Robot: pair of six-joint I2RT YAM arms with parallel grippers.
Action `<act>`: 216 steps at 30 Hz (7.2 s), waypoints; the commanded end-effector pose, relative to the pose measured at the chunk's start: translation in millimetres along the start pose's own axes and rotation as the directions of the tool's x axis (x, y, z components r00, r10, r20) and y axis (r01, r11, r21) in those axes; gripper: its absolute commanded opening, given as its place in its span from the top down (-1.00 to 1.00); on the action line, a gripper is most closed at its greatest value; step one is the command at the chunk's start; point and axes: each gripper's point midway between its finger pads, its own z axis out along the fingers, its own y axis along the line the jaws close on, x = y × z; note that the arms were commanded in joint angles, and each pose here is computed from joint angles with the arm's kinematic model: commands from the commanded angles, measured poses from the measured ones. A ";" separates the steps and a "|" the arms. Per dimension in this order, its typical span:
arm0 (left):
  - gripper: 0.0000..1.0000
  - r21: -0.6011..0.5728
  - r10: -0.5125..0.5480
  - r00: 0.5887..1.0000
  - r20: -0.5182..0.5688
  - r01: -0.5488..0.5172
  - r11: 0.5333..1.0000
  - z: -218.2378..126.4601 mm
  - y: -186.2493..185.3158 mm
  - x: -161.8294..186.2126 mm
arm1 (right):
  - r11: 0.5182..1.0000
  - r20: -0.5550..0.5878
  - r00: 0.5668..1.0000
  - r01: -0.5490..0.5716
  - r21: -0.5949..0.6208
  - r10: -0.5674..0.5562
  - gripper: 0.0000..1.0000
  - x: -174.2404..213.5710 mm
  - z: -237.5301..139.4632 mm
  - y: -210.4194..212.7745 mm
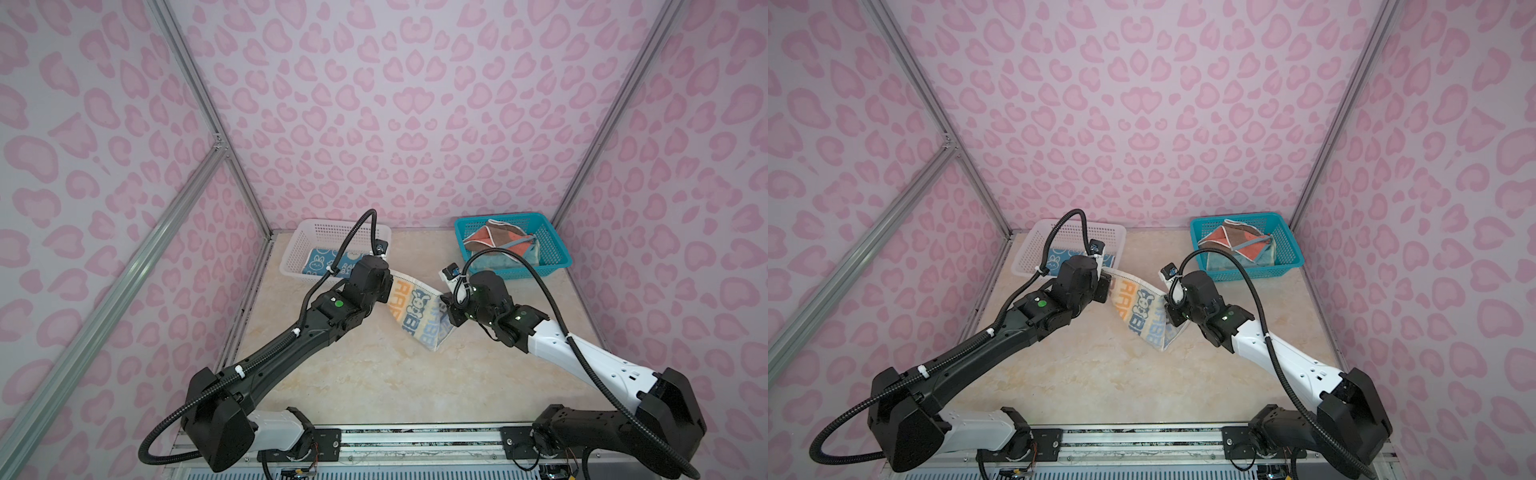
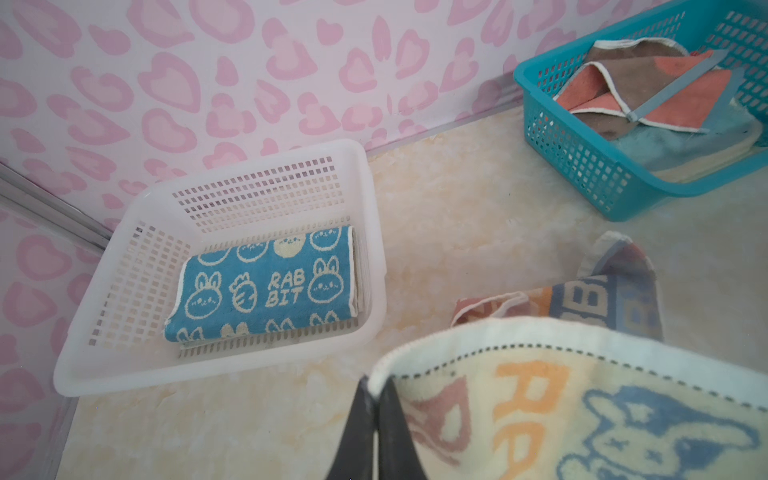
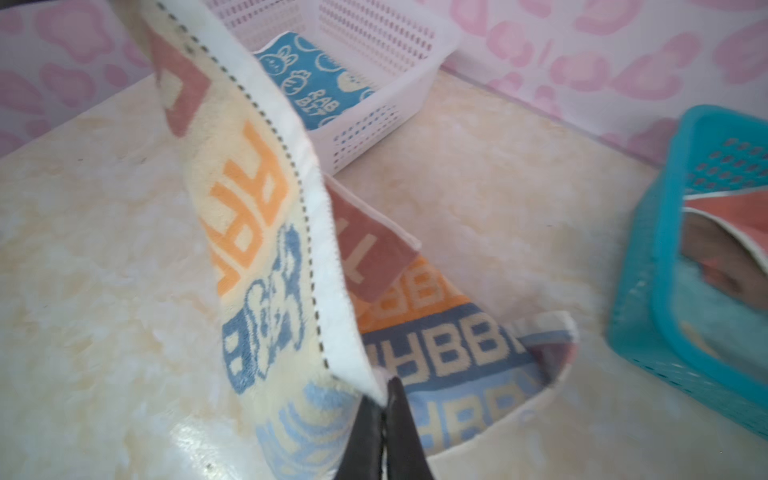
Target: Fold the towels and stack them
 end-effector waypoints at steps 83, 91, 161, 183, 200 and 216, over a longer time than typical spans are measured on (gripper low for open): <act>0.94 -0.037 -0.110 0.990 -0.086 0.107 0.994 88.6 2.5 19.0 | 0.995 -0.187 0.982 -0.020 0.103 0.040 1.00 49.6 23.3 -90.1; 0.94 0.041 -0.151 0.981 -0.124 0.157 0.987 65.0 -8.7 51.3 | 0.997 -0.225 0.972 -0.058 0.053 0.069 1.00 81.0 0.7 -54.9; -0.72 0.056 -0.149 0.936 -0.320 0.175 0.983 112.3 -68.4 107.1 | 0.825 -0.148 0.839 -0.457 0.333 0.524 0.19 107.2 103.8 -117.7; -0.71 0.039 -0.131 0.928 -0.349 0.154 0.987 121.5 -58.0 116.0 | 0.795 -0.208 0.782 -0.511 0.328 0.588 0.72 153.3 143.2 -109.7; -0.70 0.048 -0.139 0.930 -0.341 0.165 0.985 117.3 -57.3 116.0 | 0.833 -0.186 0.836 -0.438 0.339 0.516 0.24 132.6 122.9 -107.6; -0.70 0.042 -0.135 0.929 -0.344 0.158 0.987 113.1 -53.1 120.6 | 0.835 -0.246 0.824 -0.406 0.372 0.510 0.63 149.3 142.6 -101.4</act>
